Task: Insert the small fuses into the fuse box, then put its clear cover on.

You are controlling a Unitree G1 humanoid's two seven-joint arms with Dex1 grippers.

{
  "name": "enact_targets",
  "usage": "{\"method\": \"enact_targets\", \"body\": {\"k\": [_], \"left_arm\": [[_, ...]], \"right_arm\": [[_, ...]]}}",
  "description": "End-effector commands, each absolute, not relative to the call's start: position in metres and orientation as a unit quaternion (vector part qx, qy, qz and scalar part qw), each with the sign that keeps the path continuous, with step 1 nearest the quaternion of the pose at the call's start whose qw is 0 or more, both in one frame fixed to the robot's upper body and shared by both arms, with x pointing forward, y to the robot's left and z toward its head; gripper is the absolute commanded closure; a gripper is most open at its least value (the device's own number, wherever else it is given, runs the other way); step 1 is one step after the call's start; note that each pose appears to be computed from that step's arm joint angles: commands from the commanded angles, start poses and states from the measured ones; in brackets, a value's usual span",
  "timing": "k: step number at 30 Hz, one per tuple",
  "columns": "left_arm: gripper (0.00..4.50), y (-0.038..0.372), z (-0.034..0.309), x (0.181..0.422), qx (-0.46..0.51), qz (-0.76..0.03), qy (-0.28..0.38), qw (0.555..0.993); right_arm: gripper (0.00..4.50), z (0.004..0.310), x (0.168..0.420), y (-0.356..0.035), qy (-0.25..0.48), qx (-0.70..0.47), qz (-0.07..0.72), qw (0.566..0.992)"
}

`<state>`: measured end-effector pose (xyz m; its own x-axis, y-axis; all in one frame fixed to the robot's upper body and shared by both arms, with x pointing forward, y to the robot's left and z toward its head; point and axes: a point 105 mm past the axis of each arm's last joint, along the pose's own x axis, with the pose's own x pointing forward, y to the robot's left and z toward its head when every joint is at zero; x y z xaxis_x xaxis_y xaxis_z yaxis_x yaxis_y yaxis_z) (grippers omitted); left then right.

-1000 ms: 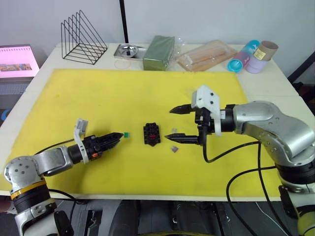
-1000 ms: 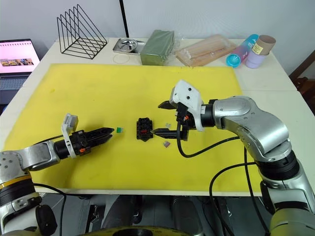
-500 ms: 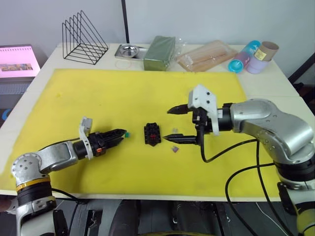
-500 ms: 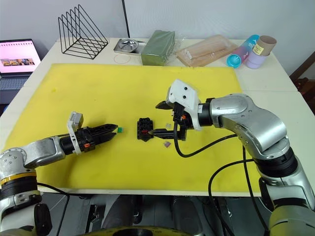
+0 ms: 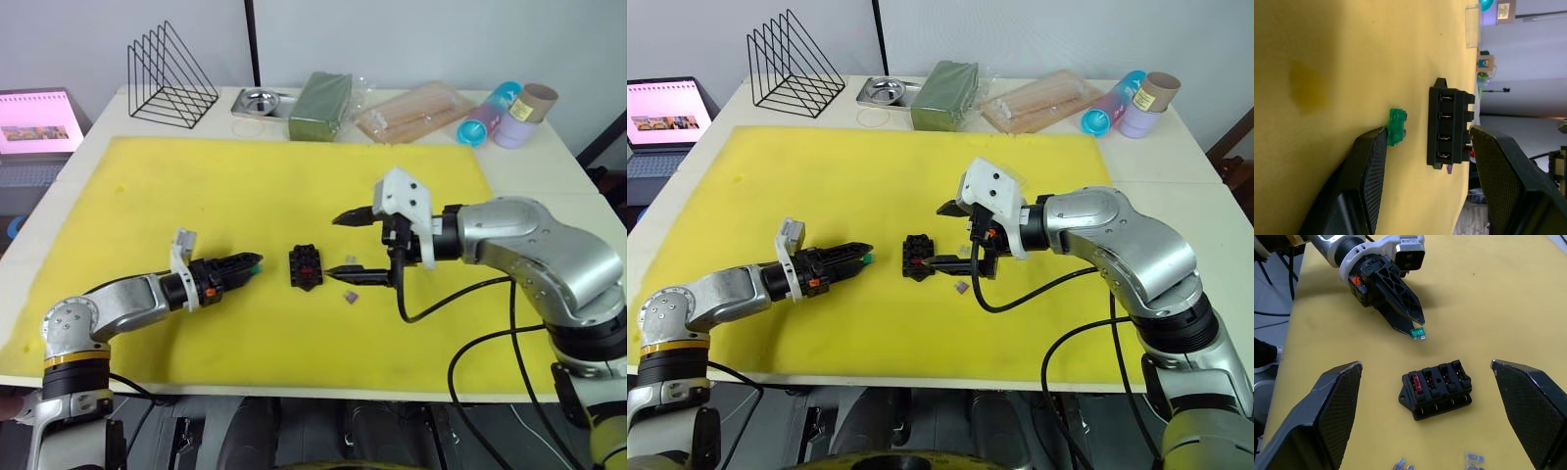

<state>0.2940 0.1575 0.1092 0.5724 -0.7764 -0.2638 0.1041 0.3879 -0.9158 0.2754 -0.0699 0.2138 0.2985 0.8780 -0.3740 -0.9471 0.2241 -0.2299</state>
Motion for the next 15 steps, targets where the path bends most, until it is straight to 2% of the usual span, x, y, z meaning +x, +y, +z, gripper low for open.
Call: {"method": "enact_targets", "body": {"k": [1,2,13,14,15], "left_arm": [[2.6,0.1528,0.1001,0.2892,-0.459,-0.285,0.379,0.751],[2.9,0.153,0.1,0.2884,-0.459,-0.285,0.379,0.751],[2.9,0.1602,0.0936,0.2867,-0.448,-0.262,0.388,0.761],[3.27,0.1608,0.0931,0.2869,-0.447,-0.26,0.388,0.763],[3.38,0.1612,0.0929,0.287,-0.447,-0.259,0.388,0.763]], "right_arm": [[0.0,0.2261,0.2726,-0.0661,0.051,-0.222,0.59,0.775],[0.0,0.226,0.2724,-0.066,0.051,-0.223,0.59,0.775],[0.0,0.2245,0.2724,-0.0652,0.05,-0.224,0.592,0.773],[0.0,0.2244,0.2724,-0.0652,0.05,-0.224,0.592,0.773],[0.0,0.2245,0.2725,-0.065,0.049,-0.224,0.592,0.773]]}}
